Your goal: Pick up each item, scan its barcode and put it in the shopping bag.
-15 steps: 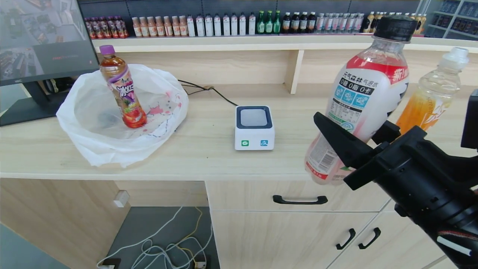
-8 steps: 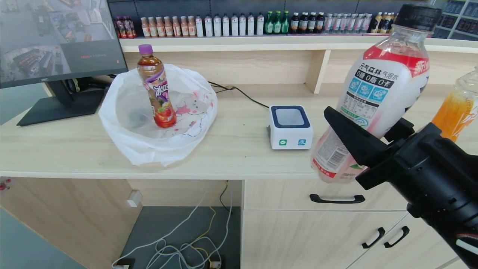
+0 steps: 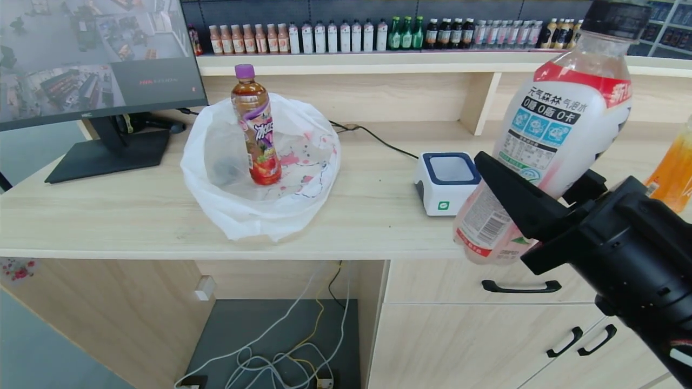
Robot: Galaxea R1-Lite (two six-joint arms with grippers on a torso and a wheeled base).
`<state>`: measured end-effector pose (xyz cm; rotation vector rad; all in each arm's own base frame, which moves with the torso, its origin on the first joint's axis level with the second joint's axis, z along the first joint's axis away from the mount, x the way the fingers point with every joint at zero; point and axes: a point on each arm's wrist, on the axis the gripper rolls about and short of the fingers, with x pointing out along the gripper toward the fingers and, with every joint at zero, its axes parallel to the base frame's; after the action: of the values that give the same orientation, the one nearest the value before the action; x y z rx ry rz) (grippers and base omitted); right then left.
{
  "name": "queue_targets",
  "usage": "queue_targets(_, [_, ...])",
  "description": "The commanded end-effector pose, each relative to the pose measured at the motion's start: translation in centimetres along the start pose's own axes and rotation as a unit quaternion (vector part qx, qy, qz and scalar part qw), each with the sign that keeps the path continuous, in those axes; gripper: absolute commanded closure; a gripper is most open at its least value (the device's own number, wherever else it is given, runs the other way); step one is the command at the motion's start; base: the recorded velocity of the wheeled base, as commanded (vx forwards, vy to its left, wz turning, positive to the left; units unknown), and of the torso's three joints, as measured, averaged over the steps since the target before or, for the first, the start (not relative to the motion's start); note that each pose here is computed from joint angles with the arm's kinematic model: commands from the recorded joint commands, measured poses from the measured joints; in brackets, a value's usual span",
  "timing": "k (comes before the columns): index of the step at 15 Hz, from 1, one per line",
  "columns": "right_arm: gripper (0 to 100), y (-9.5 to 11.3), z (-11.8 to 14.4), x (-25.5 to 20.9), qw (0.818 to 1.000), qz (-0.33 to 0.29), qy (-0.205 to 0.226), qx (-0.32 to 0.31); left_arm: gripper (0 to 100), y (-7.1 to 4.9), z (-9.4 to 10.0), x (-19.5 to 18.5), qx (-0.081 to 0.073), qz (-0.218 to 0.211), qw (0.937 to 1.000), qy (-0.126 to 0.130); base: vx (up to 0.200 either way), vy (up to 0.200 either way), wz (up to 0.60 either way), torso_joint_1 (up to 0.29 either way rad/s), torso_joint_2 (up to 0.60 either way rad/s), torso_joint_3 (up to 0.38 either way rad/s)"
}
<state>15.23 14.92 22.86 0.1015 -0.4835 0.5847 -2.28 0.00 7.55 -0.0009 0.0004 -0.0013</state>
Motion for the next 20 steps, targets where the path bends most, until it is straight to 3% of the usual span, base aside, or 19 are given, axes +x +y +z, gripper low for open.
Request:
queue_targets(1, [100, 0.0, 0.0, 0.0, 1.0, -0.001, 0.0, -0.001, 0, 0.0, 0.0, 0.0, -0.001, 0.001, 1.0, 0.0, 0.0, 0.0, 0.0, 0.0, 0.0, 0.0])
queue_targets(8, [100, 0.3, 0.1, 2.1, 0.998, 0.007, -0.021, -0.051, 0, 0.0, 0.0, 0.0, 0.007, 0.0, 1.0, 0.0, 0.0, 0.0, 0.0, 0.0, 0.0, 0.0])
queue_targets(9, [100, 0.0, 0.1, 2.6, 0.997, 0.03, -0.031, -0.069, 0, 0.0, 0.0, 0.0, 0.016, 0.0, 0.9999, 0.0, 0.0, 0.0, 0.0, 0.0, 0.0, 0.0])
queue_targets(11, [100, -1.6, -0.6, 3.2, 0.989, 0.059, -0.035, -0.129, 0, 0.0, 0.0, 0.0, 0.017, 0.0, 0.9999, 0.001, 0.0, 0.0, 0.0, 0.0, 0.0, 0.0])
queue_targets(13, [100, -4.8, -0.8, 4.0, 0.971, 0.076, -0.047, -0.224, 0, 0.0, 0.0, 0.0, 0.015, 0.0, 0.9999, 0.001, 0.0, 0.0, 0.0, 0.0, 0.0, 0.0])
queue_targets(17, [100, -5.7, 0.0, 7.7, 0.941, 0.065, -0.106, -0.314, 0, 0.0, 0.0, 0.0, 0.015, 0.0, 0.9999, 0.001, 0.0, 0.0, 0.0, 0.0, 0.0, 0.0])
queue_targets(18, [100, -6.7, 0.1, 9.8, 0.908, 0.096, -0.148, -0.379, 0, 0.0, 0.0, 0.0, 0.015, 0.001, 0.9999, 0.001, 0.0, 0.0, 0.0, 0.0, 0.0, 0.0])
queue_targets(20, [100, -6.8, -1.4, 11.1, 0.886, 0.125, -0.16, -0.418, 0, 0.0, 0.0, 0.0, 0.015, 0.001, 0.9999, 0.001, 0.0, 0.0, 0.0, 0.0, 0.0, 0.0])
